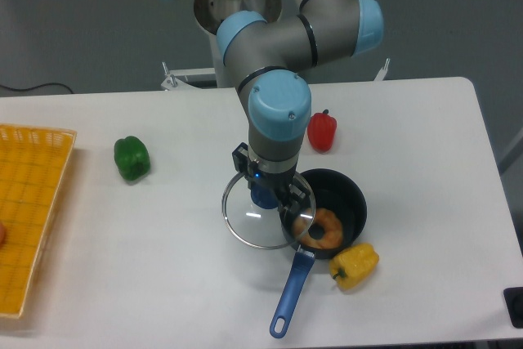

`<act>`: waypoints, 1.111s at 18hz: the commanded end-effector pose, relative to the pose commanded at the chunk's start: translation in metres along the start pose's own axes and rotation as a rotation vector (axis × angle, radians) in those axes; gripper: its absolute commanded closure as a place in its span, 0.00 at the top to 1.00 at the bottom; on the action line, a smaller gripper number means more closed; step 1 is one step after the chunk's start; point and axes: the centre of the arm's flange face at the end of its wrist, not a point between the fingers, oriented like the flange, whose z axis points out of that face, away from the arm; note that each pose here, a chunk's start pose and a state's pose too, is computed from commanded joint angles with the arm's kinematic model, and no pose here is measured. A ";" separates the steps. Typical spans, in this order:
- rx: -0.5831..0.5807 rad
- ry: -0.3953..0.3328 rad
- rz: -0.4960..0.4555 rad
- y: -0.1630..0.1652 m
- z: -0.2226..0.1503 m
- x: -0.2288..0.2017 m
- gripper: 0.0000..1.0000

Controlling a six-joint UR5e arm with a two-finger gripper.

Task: Close the pot lid
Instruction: 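Carry the held glass lid over the black saucepan and lower it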

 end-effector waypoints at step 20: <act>-0.037 0.007 0.048 0.048 0.011 -0.035 0.51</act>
